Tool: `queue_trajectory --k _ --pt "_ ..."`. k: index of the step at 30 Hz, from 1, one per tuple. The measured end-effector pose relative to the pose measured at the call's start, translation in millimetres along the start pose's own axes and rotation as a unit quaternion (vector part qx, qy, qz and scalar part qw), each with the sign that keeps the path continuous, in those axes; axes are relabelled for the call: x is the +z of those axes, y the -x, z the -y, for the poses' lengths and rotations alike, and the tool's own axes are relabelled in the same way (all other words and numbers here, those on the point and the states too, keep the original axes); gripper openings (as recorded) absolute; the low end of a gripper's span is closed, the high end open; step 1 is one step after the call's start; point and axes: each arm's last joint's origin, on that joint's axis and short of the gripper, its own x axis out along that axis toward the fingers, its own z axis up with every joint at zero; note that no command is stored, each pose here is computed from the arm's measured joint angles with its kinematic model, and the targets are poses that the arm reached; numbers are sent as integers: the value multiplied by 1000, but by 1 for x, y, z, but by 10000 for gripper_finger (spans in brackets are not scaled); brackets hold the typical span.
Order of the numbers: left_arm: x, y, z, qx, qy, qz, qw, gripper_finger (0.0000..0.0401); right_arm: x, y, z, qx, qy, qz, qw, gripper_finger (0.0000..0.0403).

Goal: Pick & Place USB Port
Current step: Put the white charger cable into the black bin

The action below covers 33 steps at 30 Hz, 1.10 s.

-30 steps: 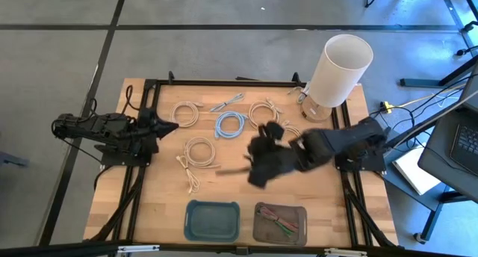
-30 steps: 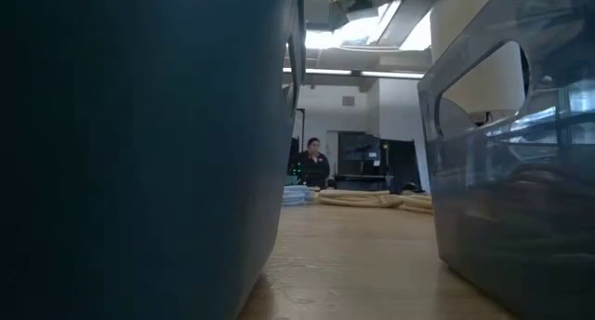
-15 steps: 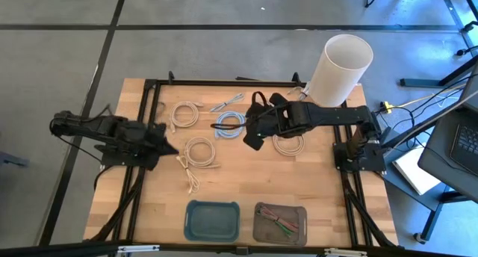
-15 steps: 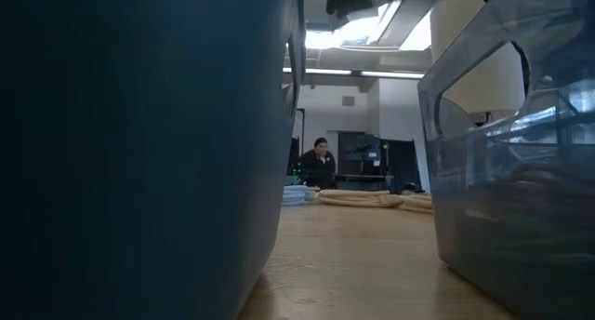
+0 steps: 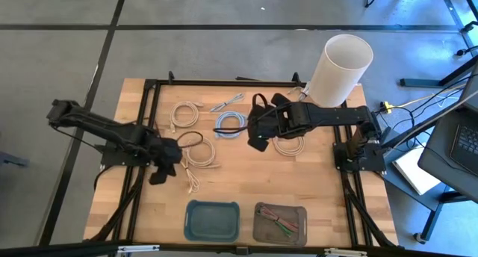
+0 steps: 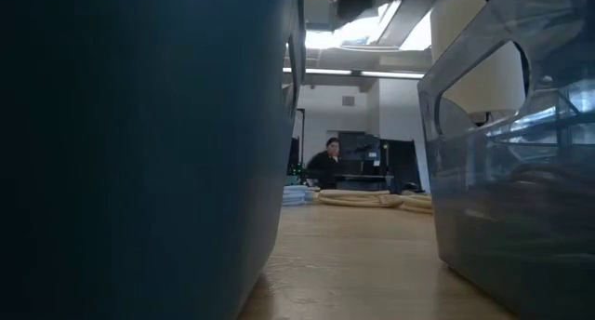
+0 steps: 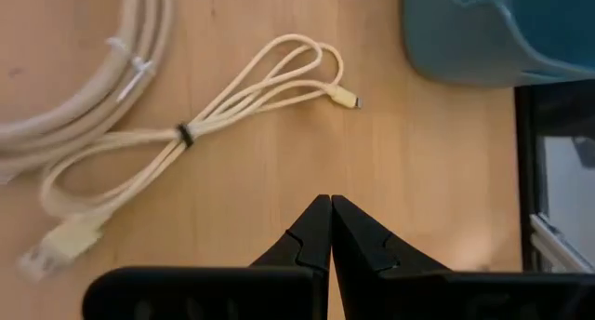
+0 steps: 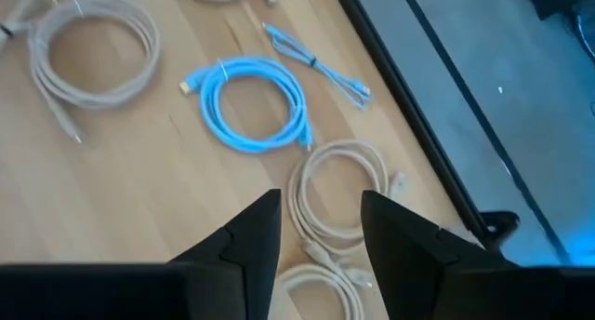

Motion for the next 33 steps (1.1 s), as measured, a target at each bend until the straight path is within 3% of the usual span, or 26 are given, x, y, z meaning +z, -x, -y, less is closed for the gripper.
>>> queue_trajectory --k 3,6,9,12,17,21,24,28,33 --pt "14 -12 1 6 17 8 1000 4 -3 1 1 -6 2 -12 1000 153" --pt "30 -20 -2 29 137 54 989 4 -8 2 1 -14 11 -27 999 153" --pt "39 -24 -6 47 291 113 949 4 -14 4 1 -24 20 -48 998 153" --pt "44 -24 -3 57 387 173 904 4 -16 6 0 -27 29 -55 998 153" --pt "42 -23 6 84 474 268 835 4 -17 16 7 -39 26 -31 998 153" --pt "34 -25 21 71 517 298 799 3 -26 34 23 -54 20 -3 998 153" --pt "30 -26 34 50 546 321 772 3 -48 46 44 -60 21 4 998 153" --pt "38 -16 54 40 569 337 749 3 -91 60 79 -44 -4 -2 999 153" --pt "58 1 75 142 616 267 727 3 -141 67 107 -3 -28 -10 1000 153"
